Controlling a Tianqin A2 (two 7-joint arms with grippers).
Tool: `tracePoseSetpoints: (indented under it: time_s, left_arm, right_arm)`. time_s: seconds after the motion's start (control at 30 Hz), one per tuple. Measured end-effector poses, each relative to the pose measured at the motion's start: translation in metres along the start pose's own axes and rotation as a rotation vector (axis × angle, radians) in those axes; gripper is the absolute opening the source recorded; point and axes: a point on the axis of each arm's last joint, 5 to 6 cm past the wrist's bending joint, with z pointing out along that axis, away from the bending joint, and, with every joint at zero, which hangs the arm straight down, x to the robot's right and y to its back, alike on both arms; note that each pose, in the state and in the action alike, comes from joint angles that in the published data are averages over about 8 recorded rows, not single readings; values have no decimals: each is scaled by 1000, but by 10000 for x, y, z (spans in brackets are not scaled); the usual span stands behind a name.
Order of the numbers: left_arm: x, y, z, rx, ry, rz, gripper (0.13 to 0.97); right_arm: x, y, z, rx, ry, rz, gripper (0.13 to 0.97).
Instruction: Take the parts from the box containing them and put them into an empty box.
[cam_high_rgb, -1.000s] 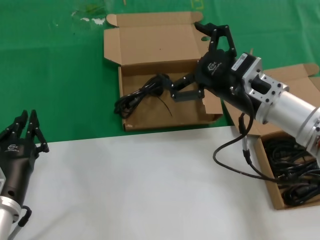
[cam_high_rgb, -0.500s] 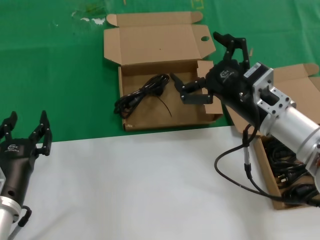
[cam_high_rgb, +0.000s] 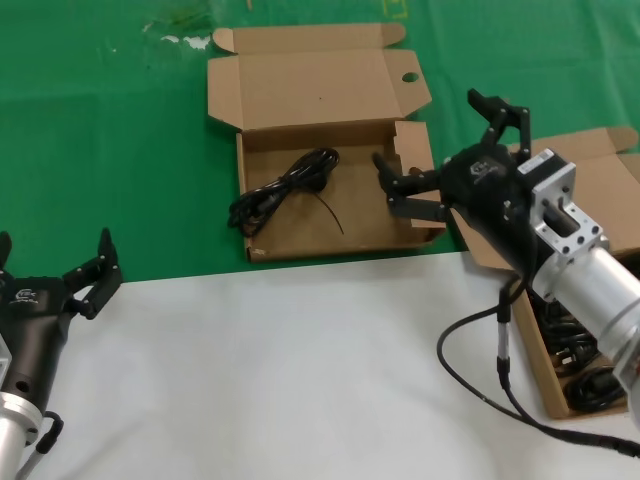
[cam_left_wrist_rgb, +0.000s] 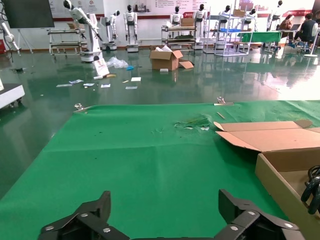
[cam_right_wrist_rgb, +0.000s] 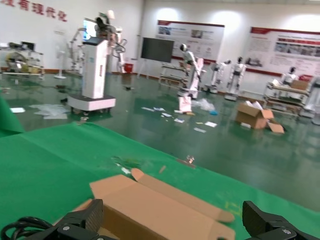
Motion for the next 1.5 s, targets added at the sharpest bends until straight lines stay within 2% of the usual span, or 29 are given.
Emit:
tracePoseSetpoints:
  time_s: [0.27, 0.4, 0.67, 1.23, 1.5]
  left_arm:
    - [0, 0, 0, 0, 0, 0, 834]
    - [0, 0, 0, 0, 0, 0, 834]
    - [0, 0, 0, 0, 0, 0, 933]
    - [0, 0, 0, 0, 0, 0, 966]
    - [0, 0, 0, 0, 0, 1, 966]
  right_arm:
    - [-54, 110, -130, -27, 71, 54, 966]
    - [-80, 164, -197, -41, 107, 81, 966]
    - [-133, 267, -340, -72, 180, 131, 966]
    - [-241, 464, -662, -144, 338, 227, 966]
    - [-256, 490, -709, -155, 360, 239, 966]
